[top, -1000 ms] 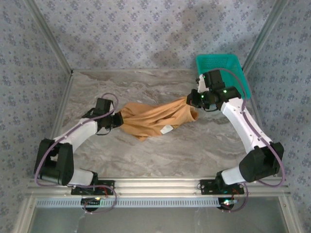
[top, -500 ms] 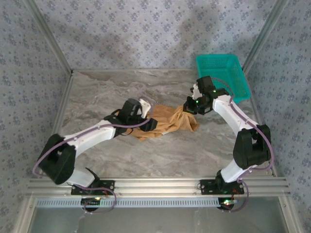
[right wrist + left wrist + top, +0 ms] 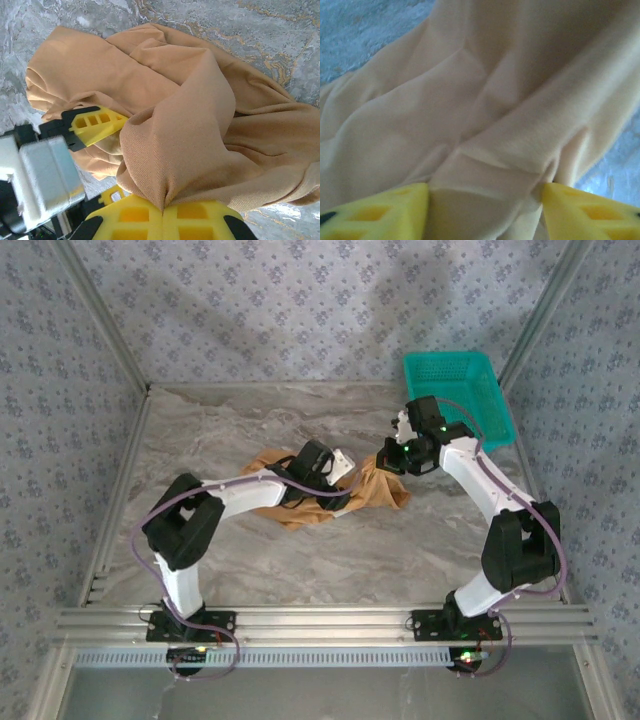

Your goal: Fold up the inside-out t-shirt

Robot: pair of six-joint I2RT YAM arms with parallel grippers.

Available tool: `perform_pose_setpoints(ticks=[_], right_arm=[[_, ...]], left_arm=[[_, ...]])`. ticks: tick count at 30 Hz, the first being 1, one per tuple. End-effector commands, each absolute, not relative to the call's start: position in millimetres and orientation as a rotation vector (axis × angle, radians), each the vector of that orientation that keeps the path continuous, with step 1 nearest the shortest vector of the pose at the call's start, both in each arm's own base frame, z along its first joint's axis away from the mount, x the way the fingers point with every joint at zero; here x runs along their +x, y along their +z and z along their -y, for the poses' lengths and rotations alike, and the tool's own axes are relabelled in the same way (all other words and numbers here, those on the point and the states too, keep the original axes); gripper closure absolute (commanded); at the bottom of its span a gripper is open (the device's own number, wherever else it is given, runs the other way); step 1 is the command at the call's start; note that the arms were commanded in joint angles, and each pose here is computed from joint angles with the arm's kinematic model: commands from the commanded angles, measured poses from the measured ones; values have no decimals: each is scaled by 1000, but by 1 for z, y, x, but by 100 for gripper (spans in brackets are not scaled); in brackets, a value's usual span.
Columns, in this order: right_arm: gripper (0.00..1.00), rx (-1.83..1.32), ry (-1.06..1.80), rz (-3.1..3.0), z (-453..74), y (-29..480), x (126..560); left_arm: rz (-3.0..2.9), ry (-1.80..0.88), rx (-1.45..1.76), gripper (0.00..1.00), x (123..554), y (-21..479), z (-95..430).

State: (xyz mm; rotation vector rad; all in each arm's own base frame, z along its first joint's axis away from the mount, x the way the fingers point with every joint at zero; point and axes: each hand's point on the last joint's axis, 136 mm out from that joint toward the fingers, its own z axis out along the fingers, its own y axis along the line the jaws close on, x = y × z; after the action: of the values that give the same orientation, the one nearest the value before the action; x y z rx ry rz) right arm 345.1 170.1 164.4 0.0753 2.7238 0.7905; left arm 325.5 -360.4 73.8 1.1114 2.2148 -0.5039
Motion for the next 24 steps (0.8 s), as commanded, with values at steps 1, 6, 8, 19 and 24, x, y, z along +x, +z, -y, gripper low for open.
perform_pose_setpoints(ticks=[1, 6, 8, 19, 24], right_arm=[[100, 44, 811, -2702, -169, 177, 340], [100, 57, 739, -2731, -158, 168, 338], [100, 62, 677, -2753, -151, 160, 339], [100, 91, 484, -2801, -146, 118, 405], [88, 104, 423, -2847, -149, 105, 420]], left_arm=[[-2249, -466, 1123, 74, 336, 67, 353], [-2312, -463, 1002, 100, 353, 97, 333], [-2281, -479, 947, 100, 356, 125, 329], [-2248, -696, 730, 100, 355, 163, 325], [-2310, -739, 618, 100, 368, 147, 314]])
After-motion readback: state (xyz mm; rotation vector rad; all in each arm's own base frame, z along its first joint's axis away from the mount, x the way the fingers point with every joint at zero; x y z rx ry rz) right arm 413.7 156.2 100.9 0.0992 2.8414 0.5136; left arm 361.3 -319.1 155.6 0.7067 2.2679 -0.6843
